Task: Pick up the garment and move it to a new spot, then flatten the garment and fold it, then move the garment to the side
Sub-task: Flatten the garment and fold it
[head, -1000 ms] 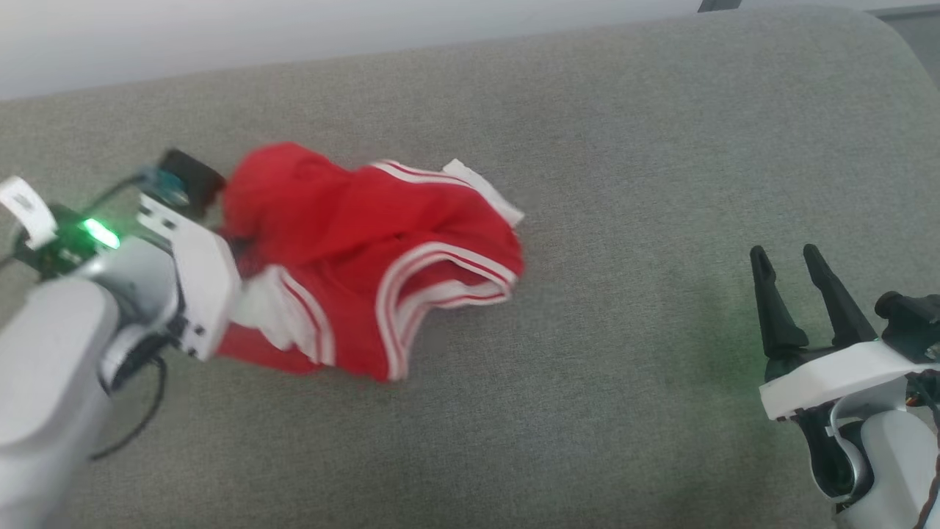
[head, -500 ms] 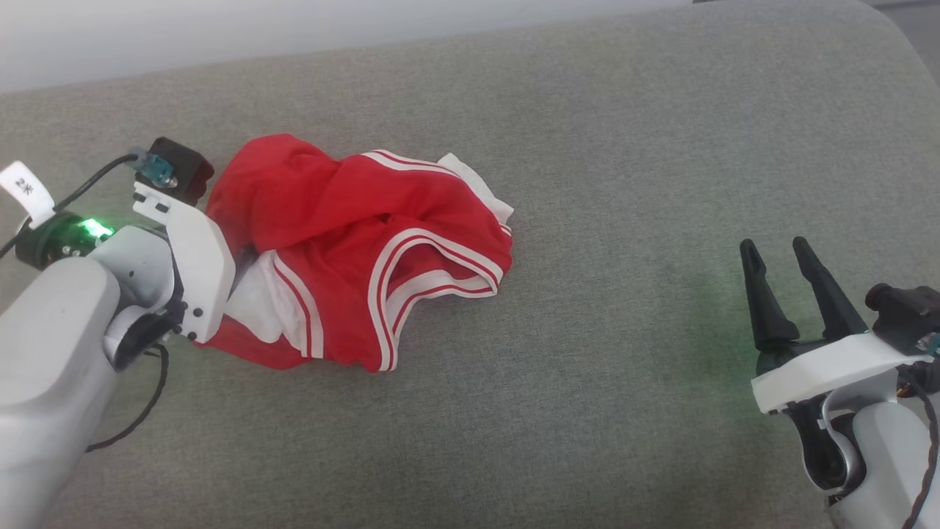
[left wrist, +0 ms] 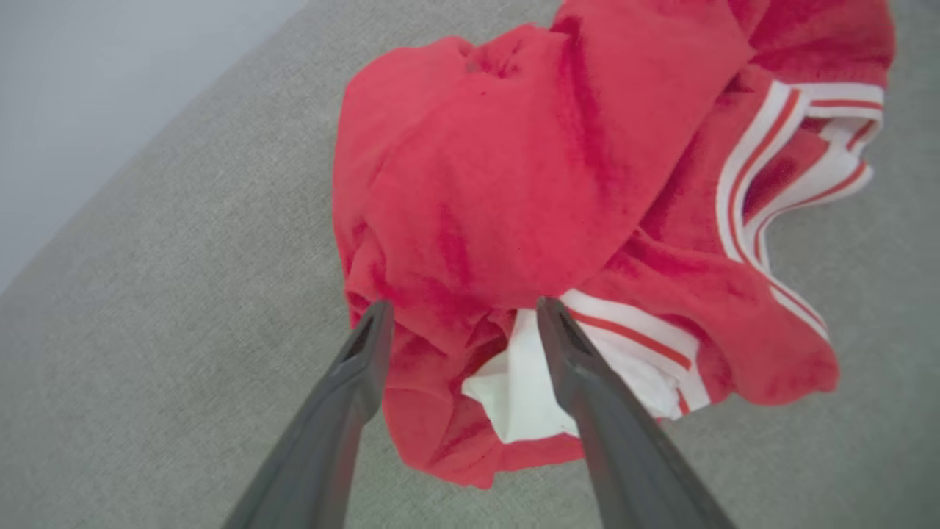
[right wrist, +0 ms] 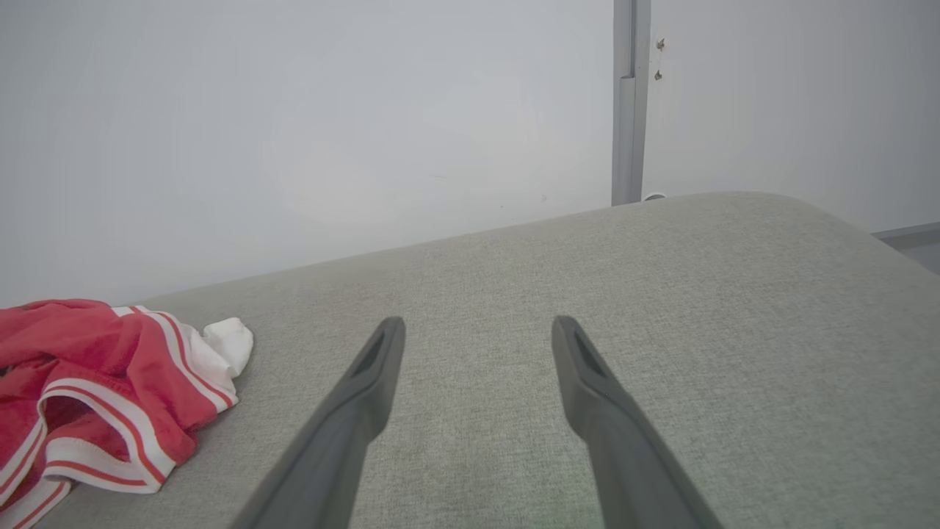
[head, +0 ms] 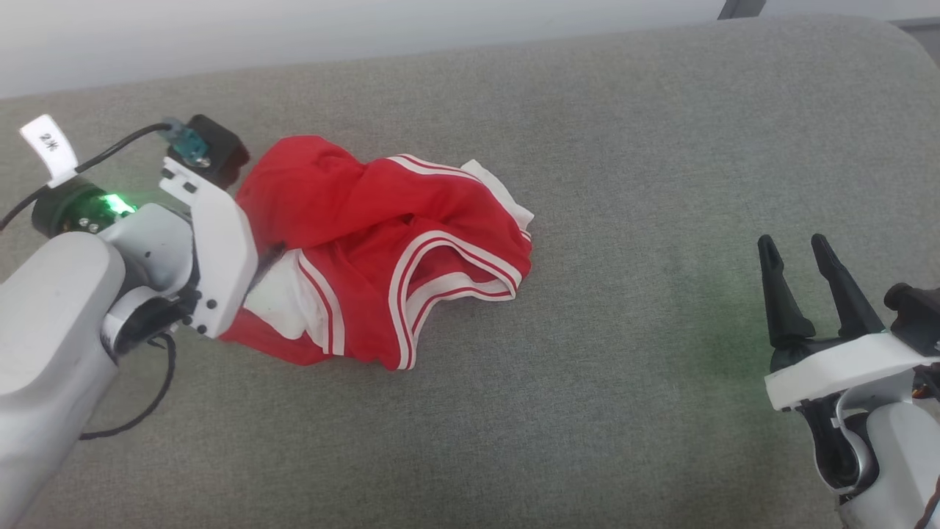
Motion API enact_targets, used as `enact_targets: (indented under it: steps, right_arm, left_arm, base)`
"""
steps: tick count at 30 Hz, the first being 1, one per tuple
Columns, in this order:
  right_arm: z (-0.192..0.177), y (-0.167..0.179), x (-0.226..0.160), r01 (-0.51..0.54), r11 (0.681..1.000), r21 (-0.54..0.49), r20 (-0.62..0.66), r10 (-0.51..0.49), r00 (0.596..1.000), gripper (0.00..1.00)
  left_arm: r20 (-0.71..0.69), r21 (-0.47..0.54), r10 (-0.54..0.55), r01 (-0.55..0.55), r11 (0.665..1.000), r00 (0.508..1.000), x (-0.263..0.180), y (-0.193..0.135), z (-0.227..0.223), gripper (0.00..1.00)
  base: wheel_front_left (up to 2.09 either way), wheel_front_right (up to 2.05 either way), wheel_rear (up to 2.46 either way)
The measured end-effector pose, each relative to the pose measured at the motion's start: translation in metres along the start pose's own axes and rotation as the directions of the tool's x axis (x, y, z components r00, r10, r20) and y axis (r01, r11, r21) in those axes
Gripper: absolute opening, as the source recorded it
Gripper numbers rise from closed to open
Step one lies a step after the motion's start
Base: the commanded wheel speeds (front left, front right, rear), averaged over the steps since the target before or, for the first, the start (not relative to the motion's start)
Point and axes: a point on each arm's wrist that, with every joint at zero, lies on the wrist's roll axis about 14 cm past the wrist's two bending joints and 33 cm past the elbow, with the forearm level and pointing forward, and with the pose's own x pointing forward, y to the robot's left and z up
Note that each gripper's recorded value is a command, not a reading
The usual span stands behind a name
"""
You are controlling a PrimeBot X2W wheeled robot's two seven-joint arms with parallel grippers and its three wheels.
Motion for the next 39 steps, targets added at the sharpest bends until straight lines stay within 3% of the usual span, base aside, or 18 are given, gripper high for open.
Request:
enact_targets:
  steps: [11, 19, 20, 21, 22, 30, 39]
  right_arm:
    - [0.0, 0.0, -0.001, 0.001, 1.0, -0.003, 0.003, -0.001, 1.0, 1.0]
    - [-0.004, -0.007, -0.002, 0.018, 1.0, -0.009, -0.012, -0.018, 1.0, 1.0]
    - [-0.004, -0.008, -0.002, 0.02, 1.0, -0.009, -0.012, -0.02, 1.0, 1.0]
    - [-0.004, -0.009, -0.002, 0.023, 1.0, -0.009, -0.012, -0.023, 1.0, 1.0]
    - [-0.004, -0.009, -0.002, 0.024, 1.0, -0.01, -0.012, -0.025, 1.0, 1.0]
    - [0.0, -0.007, -0.002, 0.018, 1.0, -0.012, 0.0, -0.018, 1.0, 1.0]
    - [0.004, 0.003, -0.006, -0.013, 1.0, -0.012, 0.009, 0.013, 1.0, 1.0]
  left_arm:
    - [-0.104, -0.04, -0.065, 0.061, 0.997, 0.992, 0.003, -0.028, -0.026, 1.0]
    - [-0.167, -0.111, -0.086, 0.068, 0.992, 0.982, 0.022, -0.029, -0.049, 1.0]
    - [-0.167, -0.121, -0.087, 0.068, 0.99, 0.982, 0.024, -0.029, -0.05, 0.96]
    - [-0.164, -0.128, -0.092, 0.071, 0.989, 0.982, 0.025, -0.03, -0.05, 0.11]
    - [-0.164, -0.135, -0.097, 0.075, 0.988, 0.982, 0.026, -0.031, -0.05, 0.0]
    - [-0.166, -0.199, -0.108, 0.074, 0.977, 0.98, 0.016, -0.032, -0.045, 0.0]
    - [-0.127, -0.23, -0.042, 0.012, 0.973, 0.991, -0.026, -0.017, -0.038, 0.0]
  base:
    - [0.0, 0.0, 0.0]
    - [0.0, 0.0, 0.0]
    - [0.0, 0.0, 0.0]
    - [0.0, 0.0, 0.0]
    - [0.0, 0.0, 0.0]
    - [0.0, 0.0, 0.0]
    - [0.0, 0.0, 0.0]
